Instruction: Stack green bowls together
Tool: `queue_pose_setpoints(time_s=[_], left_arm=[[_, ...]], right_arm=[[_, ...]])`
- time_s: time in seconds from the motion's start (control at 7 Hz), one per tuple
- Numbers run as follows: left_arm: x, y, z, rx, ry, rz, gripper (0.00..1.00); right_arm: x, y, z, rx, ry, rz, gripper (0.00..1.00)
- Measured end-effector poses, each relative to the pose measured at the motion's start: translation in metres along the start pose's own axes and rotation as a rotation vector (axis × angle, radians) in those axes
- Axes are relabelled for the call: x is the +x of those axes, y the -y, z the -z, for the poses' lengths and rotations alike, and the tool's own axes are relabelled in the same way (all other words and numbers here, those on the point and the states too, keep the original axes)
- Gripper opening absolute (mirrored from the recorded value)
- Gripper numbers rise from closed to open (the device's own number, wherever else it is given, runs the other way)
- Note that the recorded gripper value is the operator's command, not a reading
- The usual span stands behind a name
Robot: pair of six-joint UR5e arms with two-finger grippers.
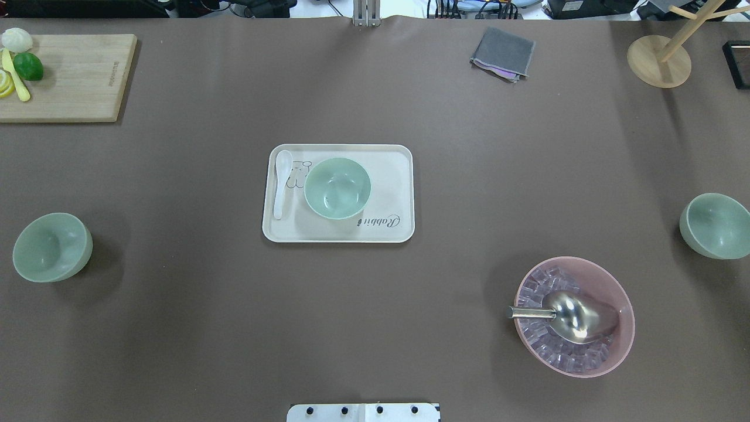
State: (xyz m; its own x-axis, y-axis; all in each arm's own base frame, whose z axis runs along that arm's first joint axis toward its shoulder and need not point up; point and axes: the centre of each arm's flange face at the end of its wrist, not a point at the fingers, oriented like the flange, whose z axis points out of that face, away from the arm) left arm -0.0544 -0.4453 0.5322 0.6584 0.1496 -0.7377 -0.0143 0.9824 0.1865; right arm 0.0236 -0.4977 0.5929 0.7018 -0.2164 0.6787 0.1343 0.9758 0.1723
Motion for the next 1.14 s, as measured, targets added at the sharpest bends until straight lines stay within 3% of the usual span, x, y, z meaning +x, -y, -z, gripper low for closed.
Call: queue_pose_setpoints(time_s=[0.43, 0.71, 0.86, 1.14], left_arm=[[0.008, 0.004, -0.009, -0.01, -0.006, 0.026, 0.98], [0.014, 0.008, -0.019, 0.004, -0.011, 0.042, 0.97], [0.014, 0.01, -0.021, 0.009, -0.012, 0.046, 0.97], [0.015, 0.011, -0.021, 0.013, -0.013, 0.045, 0.98]], right_arm=[[-0.015, 0.002, -0.026, -0.052, 0.008, 0.026, 0.97], [-0.022, 0.004, -0.045, -0.089, 0.013, 0.033, 0.88], [-0.024, 0.007, -0.056, -0.089, 0.014, 0.02, 0.86], [-0.011, 0.006, -0.1, -0.041, 0.021, -0.016, 0.86]])
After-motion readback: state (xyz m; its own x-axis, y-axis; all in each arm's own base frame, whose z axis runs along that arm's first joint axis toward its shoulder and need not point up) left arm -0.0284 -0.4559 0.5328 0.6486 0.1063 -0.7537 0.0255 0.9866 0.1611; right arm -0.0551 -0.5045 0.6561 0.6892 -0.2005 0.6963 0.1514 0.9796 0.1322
